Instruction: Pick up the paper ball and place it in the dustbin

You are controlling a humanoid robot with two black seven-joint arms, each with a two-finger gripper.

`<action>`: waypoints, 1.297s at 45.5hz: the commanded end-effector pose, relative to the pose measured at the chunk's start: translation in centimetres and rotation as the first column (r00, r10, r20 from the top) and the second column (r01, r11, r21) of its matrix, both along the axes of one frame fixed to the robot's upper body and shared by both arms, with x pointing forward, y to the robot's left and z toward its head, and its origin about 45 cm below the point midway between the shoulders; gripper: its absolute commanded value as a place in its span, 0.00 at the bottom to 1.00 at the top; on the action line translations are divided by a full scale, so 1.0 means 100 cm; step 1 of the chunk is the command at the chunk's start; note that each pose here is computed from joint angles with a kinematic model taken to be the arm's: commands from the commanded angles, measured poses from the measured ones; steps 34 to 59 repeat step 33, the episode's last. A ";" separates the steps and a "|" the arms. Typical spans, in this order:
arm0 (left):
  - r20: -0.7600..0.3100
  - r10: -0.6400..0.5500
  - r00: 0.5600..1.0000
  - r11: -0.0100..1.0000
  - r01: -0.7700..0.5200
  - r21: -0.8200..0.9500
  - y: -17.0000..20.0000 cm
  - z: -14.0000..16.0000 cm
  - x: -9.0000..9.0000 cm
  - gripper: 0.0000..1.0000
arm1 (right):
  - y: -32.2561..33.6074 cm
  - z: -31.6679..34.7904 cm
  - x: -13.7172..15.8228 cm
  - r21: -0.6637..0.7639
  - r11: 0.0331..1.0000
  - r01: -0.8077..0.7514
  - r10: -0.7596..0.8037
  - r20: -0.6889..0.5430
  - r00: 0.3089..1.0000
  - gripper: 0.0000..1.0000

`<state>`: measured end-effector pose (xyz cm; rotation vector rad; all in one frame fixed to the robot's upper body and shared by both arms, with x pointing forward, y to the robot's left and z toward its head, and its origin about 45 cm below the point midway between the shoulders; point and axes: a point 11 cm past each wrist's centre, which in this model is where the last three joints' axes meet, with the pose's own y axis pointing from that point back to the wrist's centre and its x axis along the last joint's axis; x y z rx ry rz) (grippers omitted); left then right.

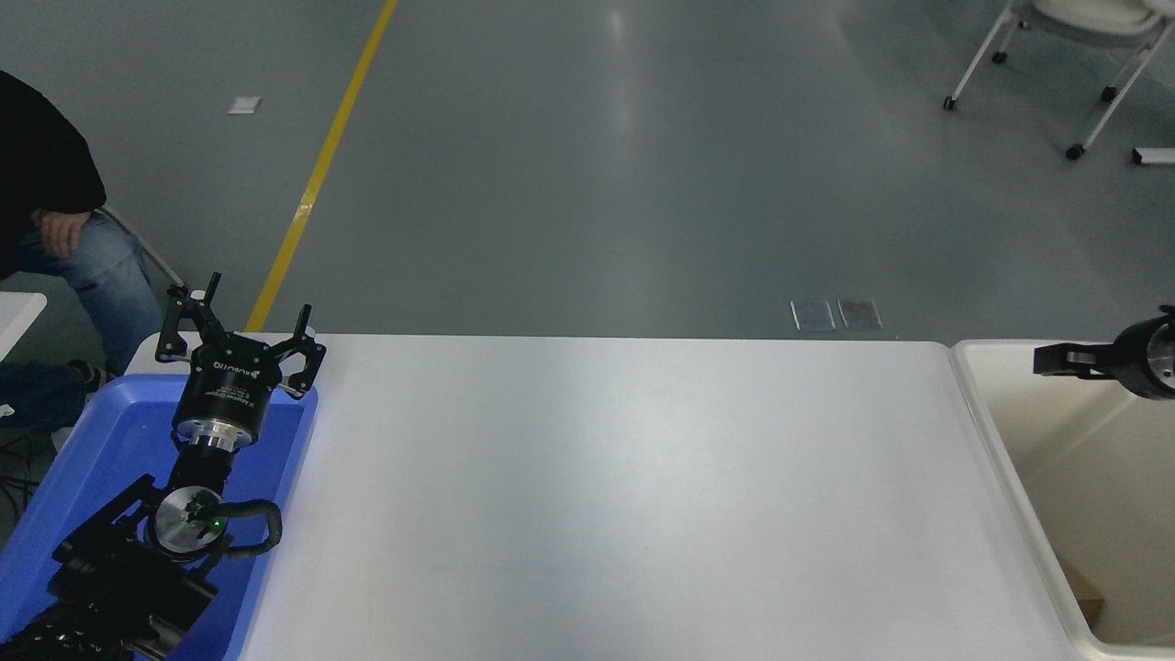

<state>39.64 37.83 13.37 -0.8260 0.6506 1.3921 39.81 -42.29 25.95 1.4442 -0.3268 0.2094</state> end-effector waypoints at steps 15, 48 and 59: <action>-0.003 0.006 1.000 1.000 -0.006 -0.001 0.001 -0.001 -0.001 1.00 | 0.251 0.102 -0.047 0.268 0.941 -0.206 0.269 -0.225 0.937 1.00; -0.003 0.006 1.000 1.000 -0.006 -0.001 0.001 -0.001 -0.001 1.00 | 0.264 0.115 -0.052 0.229 0.951 -0.209 0.258 -0.210 0.943 1.00; -0.003 0.006 1.000 1.000 -0.006 -0.001 0.001 -0.001 -0.001 1.00 | 0.264 0.115 -0.052 0.229 0.951 -0.209 0.258 -0.210 0.943 1.00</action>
